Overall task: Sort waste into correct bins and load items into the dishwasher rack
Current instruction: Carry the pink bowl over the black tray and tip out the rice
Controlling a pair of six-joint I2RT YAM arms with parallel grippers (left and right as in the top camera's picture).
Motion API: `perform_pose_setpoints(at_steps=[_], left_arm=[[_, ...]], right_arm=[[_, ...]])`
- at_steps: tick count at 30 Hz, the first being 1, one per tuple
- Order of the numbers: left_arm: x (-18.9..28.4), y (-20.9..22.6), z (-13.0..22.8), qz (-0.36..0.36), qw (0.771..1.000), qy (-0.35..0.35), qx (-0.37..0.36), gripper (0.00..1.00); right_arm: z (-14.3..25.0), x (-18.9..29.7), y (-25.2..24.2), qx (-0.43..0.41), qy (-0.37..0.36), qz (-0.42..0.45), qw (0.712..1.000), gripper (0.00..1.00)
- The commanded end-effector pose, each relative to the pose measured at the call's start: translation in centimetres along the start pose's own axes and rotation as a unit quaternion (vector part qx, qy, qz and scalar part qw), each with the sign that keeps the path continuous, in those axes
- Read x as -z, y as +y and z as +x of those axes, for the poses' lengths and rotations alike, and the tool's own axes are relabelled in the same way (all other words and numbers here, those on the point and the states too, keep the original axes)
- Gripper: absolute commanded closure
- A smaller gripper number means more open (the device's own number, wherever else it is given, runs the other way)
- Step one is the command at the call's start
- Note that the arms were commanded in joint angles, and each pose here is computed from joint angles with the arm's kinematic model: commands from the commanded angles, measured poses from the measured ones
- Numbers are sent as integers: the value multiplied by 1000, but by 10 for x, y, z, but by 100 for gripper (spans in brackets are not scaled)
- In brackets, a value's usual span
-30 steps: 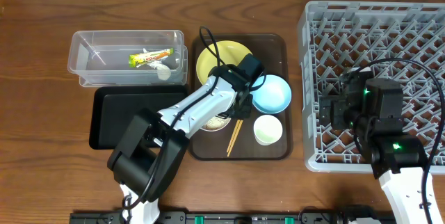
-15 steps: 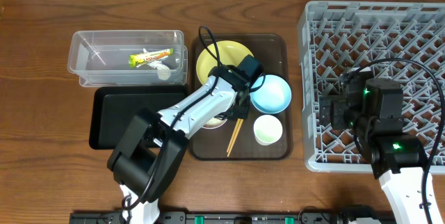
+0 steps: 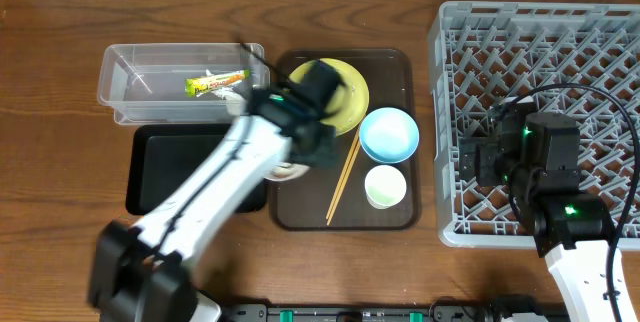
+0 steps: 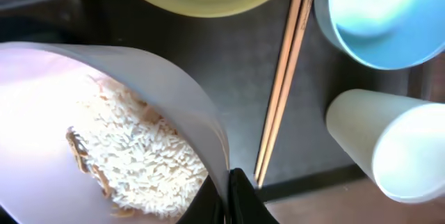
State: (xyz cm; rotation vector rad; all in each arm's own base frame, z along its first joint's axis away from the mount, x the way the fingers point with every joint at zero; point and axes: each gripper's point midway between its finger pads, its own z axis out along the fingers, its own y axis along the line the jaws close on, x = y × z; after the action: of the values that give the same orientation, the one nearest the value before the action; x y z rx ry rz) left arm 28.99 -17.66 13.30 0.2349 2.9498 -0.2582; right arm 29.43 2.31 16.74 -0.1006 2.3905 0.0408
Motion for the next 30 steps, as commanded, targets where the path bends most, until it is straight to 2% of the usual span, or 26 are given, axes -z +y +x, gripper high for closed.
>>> perform_pose_setpoints(at_steps=[1,3,7,12,21,26,28,30], left_arm=[[20,7,-8,91,996,1,-10,94],[24,16,-11,147,989,3,6,94],[37,34,-14,278,960,-10,35,94],[42,73,-11,371,922,-45,99,94],[43,118,1,471,854,-103,195,94],[45,129,2,505,820,-109,245,94],[52,132,1,529,796,-108,272,94],[55,135,-1,540,784,-112,285,94]], right_arm=[[-8,4,1,-5,-9,-1,1000,1],[-8,4,1,-5,-9,-1,1000,1],[-8,4,1,-5,-9,-2,1000,1],[-8,4,1,-5,-9,-2,1000,1],[-7,4,1,-5,-9,-2,1000,1],[-7,4,1,-5,-8,-2,1000,1],[-6,4,1,-5,-6,-2,1000,1],[-5,4,1,-5,-3,-2,1000,1]])
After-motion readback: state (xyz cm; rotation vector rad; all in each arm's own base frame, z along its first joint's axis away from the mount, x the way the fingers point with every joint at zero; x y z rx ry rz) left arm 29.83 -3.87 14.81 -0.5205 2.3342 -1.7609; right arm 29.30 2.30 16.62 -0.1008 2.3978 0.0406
